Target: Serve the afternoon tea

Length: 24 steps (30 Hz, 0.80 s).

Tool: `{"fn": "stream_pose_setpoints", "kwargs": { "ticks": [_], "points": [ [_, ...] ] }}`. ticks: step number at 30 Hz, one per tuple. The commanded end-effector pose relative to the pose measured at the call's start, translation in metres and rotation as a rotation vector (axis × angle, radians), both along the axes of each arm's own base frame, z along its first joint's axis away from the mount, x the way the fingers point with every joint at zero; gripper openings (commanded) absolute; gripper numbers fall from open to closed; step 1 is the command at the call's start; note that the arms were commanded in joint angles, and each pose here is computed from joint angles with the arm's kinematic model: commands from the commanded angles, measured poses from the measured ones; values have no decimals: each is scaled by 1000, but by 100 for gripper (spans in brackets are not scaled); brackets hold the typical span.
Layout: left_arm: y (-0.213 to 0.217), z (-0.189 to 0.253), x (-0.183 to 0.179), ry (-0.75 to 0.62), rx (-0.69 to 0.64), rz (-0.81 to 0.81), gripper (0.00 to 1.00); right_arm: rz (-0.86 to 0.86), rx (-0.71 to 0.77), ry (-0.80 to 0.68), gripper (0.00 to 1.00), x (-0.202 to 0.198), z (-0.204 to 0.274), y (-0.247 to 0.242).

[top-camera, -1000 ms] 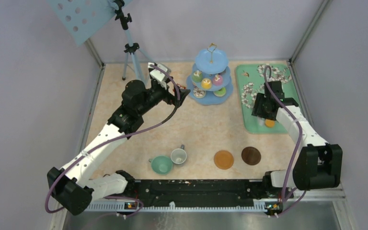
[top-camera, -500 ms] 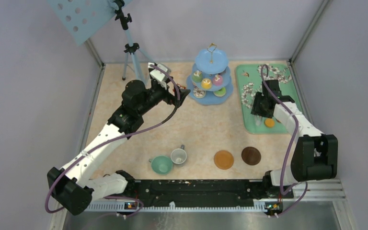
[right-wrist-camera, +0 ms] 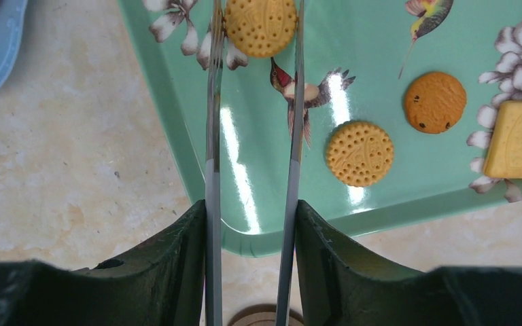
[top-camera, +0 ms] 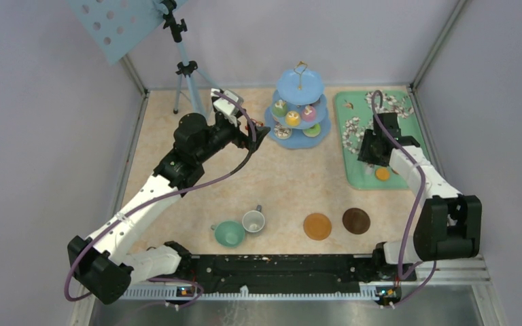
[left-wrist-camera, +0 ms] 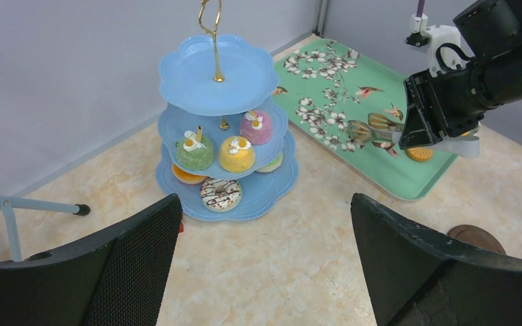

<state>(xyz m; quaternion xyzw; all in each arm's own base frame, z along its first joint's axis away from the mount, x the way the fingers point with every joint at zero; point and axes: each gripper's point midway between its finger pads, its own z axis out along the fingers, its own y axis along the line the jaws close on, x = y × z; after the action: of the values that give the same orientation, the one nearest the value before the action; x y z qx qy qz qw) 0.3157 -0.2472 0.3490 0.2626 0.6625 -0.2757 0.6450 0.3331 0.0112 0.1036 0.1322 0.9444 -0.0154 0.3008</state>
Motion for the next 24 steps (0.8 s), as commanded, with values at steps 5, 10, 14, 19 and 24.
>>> {"fn": "stream_pose_setpoints", "kwargs": {
  "ticks": [5,10,14,19,24],
  "points": [
    [-1,8,2,-35,-15,5,99,-55,1,-214,12,7,55,-9],
    [-1,10,0,-38,-21,0,99,-1,61,-261,10,11,65,2],
    [-3,15,0,-30,-31,-7,99,122,146,-380,10,27,108,26],
    [-1,35,1,25,-36,23,99,216,234,-525,10,51,176,51],
    [3,52,-5,5,-54,25,99,313,288,-585,10,73,218,84]
  ]
}}
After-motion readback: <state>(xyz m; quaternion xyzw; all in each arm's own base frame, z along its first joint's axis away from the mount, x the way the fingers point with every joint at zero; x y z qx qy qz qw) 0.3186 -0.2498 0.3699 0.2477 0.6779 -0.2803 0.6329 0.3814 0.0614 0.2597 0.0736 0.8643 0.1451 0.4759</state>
